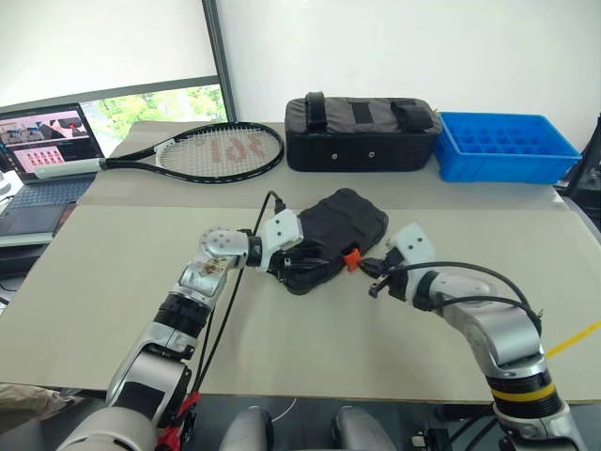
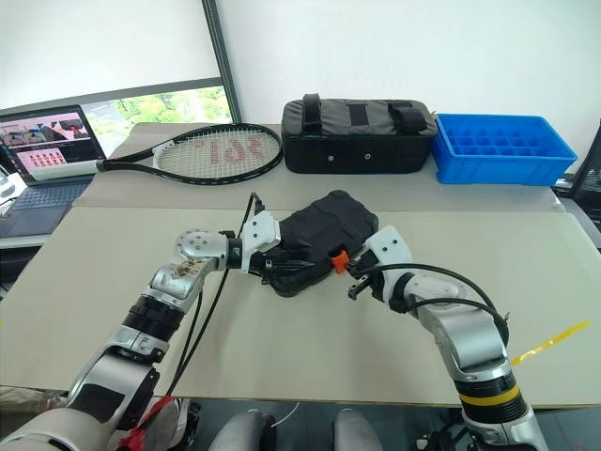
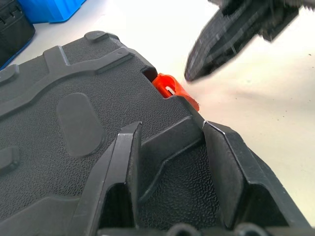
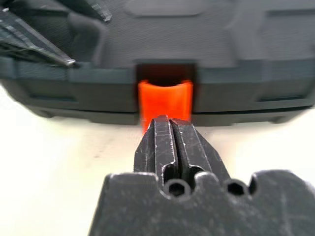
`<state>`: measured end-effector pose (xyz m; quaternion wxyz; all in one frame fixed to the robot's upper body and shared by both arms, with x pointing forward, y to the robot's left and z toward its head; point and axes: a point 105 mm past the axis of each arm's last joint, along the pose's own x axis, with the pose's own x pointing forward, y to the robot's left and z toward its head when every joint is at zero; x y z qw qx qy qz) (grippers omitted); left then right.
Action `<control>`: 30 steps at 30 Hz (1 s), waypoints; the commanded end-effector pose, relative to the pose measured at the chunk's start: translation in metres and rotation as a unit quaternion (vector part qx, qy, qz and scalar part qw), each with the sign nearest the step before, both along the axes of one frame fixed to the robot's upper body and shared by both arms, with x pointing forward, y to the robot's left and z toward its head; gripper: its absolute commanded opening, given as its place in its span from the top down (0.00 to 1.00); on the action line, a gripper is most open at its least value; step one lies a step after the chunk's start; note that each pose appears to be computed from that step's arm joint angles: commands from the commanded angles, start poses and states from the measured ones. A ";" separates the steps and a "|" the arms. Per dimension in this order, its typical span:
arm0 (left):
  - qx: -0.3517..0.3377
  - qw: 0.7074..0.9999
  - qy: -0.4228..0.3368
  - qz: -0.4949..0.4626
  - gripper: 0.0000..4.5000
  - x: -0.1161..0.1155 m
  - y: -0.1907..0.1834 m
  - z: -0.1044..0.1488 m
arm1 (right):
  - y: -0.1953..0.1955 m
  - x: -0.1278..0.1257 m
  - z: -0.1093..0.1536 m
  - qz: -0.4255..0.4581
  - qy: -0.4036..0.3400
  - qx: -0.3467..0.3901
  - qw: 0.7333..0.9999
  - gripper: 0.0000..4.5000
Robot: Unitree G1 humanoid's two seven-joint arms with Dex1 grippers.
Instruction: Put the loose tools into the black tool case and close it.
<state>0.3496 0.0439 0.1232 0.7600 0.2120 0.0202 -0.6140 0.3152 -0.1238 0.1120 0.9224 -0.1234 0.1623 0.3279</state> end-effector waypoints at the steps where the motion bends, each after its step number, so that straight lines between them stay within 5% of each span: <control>1: 0.042 0.998 0.035 0.004 0.53 -0.004 0.003 -0.028 | 0.008 0.006 0.011 0.007 -0.025 0.003 1.000 0.99; 13: 0.039 0.999 0.031 0.008 0.53 -0.001 0.006 -0.026 | 0.009 0.022 0.011 0.002 -0.049 -0.002 0.999 0.99; 17: -0.033 0.998 0.021 0.045 0.53 0.004 0.020 -0.001 | -0.013 0.010 0.005 0.001 -0.046 -0.008 0.999 0.99; 20: -0.109 0.990 0.038 0.080 0.53 0.002 0.043 0.024 | -0.036 0.000 0.004 0.006 -0.054 -0.003 0.999 0.83; 23: -0.133 0.981 0.024 0.139 0.28 0.002 0.073 0.034 | -0.061 -0.008 0.004 0.000 -0.069 0.000 0.998 0.61; 27: -0.130 0.970 0.055 0.196 0.00 -0.024 0.110 0.018 | -0.095 -0.012 0.011 -0.004 -0.102 0.031 0.994 0.30; 30: -0.104 0.960 0.069 0.252 0.00 -0.041 0.134 -0.007 | -0.114 -0.014 0.012 0.014 -0.119 0.035 0.992 0.09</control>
